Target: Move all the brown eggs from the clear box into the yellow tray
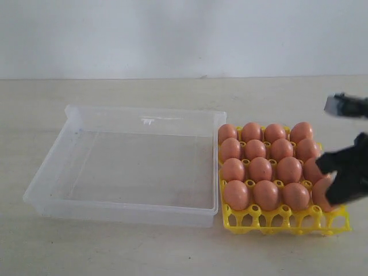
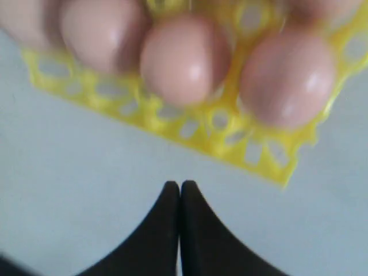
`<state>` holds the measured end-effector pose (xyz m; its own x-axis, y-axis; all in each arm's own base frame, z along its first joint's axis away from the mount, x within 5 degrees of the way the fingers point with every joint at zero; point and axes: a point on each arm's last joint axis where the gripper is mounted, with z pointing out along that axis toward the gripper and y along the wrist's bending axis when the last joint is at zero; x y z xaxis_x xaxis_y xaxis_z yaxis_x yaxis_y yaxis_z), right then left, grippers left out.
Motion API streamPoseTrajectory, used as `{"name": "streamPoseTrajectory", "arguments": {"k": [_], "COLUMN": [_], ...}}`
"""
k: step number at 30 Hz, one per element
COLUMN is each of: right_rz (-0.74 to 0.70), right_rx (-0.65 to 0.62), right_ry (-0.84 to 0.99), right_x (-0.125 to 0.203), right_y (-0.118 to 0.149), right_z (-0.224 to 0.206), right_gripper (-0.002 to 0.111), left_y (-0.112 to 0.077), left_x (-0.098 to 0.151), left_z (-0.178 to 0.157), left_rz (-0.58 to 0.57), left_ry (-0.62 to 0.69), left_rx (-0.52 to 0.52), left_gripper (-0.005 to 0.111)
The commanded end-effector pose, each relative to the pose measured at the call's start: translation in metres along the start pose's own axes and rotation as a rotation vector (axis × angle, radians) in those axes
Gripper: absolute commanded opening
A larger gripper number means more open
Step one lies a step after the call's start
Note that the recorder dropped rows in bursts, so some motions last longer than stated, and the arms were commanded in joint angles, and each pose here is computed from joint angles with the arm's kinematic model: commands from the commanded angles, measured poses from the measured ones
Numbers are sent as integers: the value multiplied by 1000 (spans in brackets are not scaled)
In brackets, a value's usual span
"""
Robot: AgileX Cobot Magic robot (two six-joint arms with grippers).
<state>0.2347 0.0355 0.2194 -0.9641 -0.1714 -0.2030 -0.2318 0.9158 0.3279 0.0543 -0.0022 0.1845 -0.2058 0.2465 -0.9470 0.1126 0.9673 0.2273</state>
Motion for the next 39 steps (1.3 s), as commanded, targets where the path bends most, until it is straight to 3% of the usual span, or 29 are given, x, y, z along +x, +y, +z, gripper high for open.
{"name": "streamPoseTrajectory", "arguments": {"k": [1,2,5,8,14,18,23,27,33,39], "right_rz": [-45,-43,-56,-81,-250,-374,-322,-332,-356,-335], "right_rx": [117,173,283,289,156,248,231,252,420,472], "right_ry": [-708,-903,-1249,-1368,-1242,-1198,-1101,-1110,-1244,-1341], "right_x": [2,11,52,91,155,183,206,210,205,196], "right_y": [25,28,36,44,68,70,69,68,60,52], "right_z": [-80,-101,-138,-143,-122,-115,-103,-103,-117,-112], "right_gripper": [0,0,0,0,0,0,0,0,0,0], "left_y": [0,0,0,0,0,0,0,0,0,0], "left_x": [-1,-1,-1,-1,-1,-1,-1,-1,-1,-1], "left_z": [0,0,0,0,0,0,0,0,0,0], "left_rz": [-7,-7,-7,-7,-7,-7,-7,-7,-7,-7], "left_ry": [-10,-10,-10,-10,-10,-10,-10,-10,-10,-10], "left_rx": [-1,-1,-1,-1,-1,-1,-1,-1,-1,-1], "left_gripper": [-4,-4,-4,-4,-4,-4,-4,-4,-4,-4]}}
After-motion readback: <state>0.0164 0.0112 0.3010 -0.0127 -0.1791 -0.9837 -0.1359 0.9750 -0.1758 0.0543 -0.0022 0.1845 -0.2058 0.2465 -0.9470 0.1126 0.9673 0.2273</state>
